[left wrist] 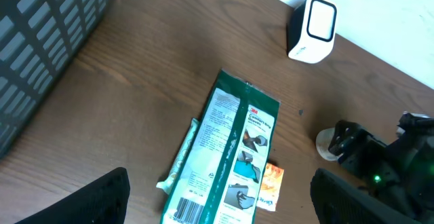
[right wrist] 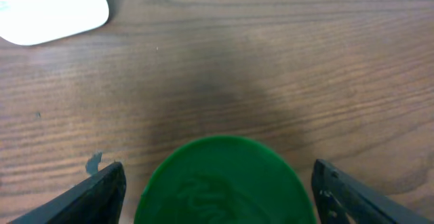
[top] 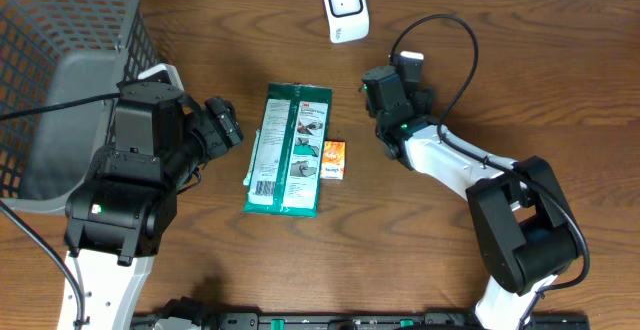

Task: Scan the item barcode
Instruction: 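Carry the jar right and set it down on the table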

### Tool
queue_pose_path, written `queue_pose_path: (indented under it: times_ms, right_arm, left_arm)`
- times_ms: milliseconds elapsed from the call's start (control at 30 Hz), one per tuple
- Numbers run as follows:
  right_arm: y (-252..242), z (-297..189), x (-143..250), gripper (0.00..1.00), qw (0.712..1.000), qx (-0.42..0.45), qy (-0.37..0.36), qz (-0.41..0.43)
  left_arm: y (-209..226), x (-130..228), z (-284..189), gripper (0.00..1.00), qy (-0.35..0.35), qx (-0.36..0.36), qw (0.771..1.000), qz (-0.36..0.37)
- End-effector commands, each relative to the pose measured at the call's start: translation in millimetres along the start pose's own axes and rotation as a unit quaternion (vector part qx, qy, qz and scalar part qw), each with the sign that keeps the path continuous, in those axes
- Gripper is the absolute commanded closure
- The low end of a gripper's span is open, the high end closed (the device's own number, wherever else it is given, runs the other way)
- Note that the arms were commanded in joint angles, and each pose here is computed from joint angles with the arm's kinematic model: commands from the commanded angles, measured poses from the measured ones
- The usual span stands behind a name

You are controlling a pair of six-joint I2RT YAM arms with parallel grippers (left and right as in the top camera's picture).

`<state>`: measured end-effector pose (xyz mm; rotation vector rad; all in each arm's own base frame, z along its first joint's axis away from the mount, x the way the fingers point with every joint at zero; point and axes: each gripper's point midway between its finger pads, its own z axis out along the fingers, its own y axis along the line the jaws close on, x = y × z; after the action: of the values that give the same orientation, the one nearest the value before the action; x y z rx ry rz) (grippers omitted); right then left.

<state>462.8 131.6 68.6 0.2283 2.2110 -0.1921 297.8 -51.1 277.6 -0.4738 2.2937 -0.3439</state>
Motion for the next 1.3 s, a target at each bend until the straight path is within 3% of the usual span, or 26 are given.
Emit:
queue_pose_path:
  times_ms: [0, 33, 433, 600, 833, 1033, 1267]
  right_arm:
    - [4.0, -4.6, 0.3, 0.05, 1.000, 0.001, -0.004, -0.004]
    - [5.2, -6.8, -1.5, 0.01, 1.000, -0.001, -0.006, -0.004]
    - [1.4, -81.7, -73.8, 0.01, 0.993, -0.117, -0.021, 0.019]
    - [-18.1, -122.7, -95.2, 0.02, 0.984, -0.171, 0.043, 0.038]
    - [-67.3, -163.4, -99.4, 0.01, 0.966, -0.162, 0.178, 0.091]
    - [-92.2, -174.0, -95.9, 0.01, 0.952, -0.174, 0.231, 0.096]
    - [-92.9, -175.2, -89.1, 0.01, 0.950, -0.188, 0.240, 0.062]
  left_arm:
    - [0.6, -6.6, -3.9, 0.14, -0.012, -0.004, 1.000, 0.007]
    - [0.6, -6.6, -3.9, 0.14, -0.012, -0.004, 1.000, 0.007]
    - [0.6, -6.6, -3.9, 0.14, -0.012, -0.004, 1.000, 0.007]
    - [0.6, -6.6, -3.9, 0.14, -0.012, -0.004, 1.000, 0.007]
    - [0.6, -6.6, -3.9, 0.14, -0.012, -0.004, 1.000, 0.007]
    - [0.6, -6.6, -3.9, 0.14, -0.012, -0.004, 1.000, 0.007]
    - [0.6, -6.6, -3.9, 0.14, -0.012, -0.004, 1.000, 0.007]
